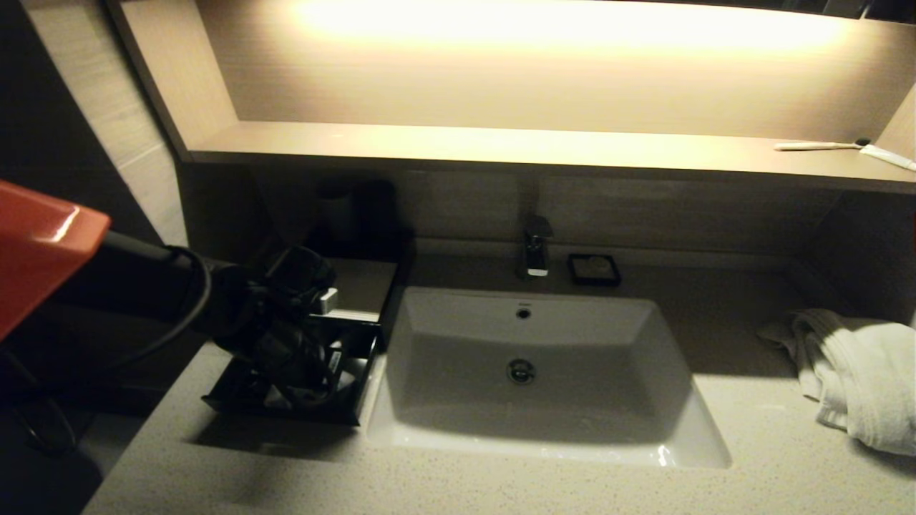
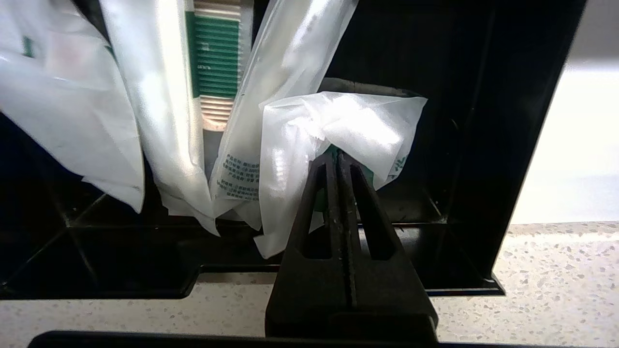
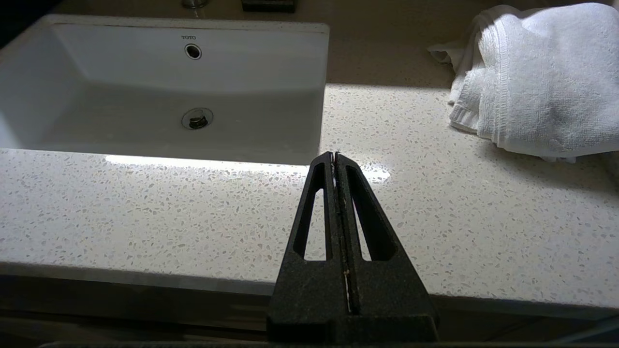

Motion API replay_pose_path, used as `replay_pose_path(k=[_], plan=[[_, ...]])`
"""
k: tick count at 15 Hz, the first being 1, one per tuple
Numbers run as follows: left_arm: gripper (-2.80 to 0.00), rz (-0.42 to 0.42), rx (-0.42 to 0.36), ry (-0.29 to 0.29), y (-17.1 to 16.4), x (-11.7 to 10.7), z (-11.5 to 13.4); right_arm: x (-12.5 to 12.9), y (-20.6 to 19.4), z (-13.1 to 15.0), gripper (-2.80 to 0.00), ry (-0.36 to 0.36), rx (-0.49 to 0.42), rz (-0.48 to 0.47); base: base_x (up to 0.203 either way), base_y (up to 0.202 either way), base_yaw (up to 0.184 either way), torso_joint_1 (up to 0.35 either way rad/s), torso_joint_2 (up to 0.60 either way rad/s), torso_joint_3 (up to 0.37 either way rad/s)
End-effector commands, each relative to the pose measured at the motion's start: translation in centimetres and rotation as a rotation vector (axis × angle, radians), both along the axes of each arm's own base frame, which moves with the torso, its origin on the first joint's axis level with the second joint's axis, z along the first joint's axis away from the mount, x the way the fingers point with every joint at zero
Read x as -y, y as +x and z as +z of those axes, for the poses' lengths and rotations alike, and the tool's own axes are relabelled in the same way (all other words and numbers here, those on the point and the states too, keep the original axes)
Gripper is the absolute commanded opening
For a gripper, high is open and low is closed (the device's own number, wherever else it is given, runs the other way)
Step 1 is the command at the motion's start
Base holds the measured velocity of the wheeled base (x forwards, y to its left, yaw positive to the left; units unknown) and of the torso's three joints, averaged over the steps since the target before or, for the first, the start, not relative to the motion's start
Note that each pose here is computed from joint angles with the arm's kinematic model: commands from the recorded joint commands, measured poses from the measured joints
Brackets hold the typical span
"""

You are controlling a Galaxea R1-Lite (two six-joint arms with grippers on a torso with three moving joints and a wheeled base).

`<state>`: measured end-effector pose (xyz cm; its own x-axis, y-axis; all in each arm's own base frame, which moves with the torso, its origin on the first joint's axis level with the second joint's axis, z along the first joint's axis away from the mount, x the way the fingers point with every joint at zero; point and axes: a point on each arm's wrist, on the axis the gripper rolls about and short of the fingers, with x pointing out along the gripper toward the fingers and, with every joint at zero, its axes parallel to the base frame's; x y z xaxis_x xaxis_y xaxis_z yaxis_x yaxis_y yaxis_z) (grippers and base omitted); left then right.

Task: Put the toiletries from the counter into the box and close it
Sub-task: Place the bathroom toiletry into the drawer, then close the drawer

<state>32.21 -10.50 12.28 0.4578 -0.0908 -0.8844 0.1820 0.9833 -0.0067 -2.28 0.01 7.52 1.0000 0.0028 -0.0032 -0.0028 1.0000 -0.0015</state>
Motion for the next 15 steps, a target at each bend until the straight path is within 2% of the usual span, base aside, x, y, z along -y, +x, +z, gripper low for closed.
replay_pose_path(k=[1, 6, 10, 12, 15], plan=[[-2.8, 0.002, 0.031, -0.009, -0.4, -0.1, 1.1, 0.0, 0.0, 0.0, -2.8, 0.0, 0.0, 0.0, 0.0, 0.0, 0.0, 0.0, 0.0, 0.0], [-2.8, 0.001, 0.14, -0.044, -2.1, -0.7, 4.9, 0.0, 0.0, 0.0, -2.8, 0.0, 0.0, 0.0, 0.0, 0.0, 0.0, 0.0, 0.0, 0.0], [-2.8, -0.002, 0.167, -0.048, -4.9, -1.7, 6.5, 0.0, 0.0, 0.0, -2.8, 0.0, 0.0, 0.0, 0.0, 0.0, 0.0, 0.0, 0.0, 0.0], [-2.8, 0.017, 0.144, -0.032, -6.2, -2.9, 6.0, 0.0, 0.0, 0.0, -2.8, 0.0, 0.0, 0.0, 0.0, 0.0, 0.0, 0.0, 0.0, 0.0], [-2.8, 0.039, 0.065, 0.007, -7.2, -4.2, 3.8, 0.0, 0.0, 0.0, -2.8, 0.0, 0.0, 0.0, 0.0, 0.0, 0.0, 0.0, 0.0, 0.0]])
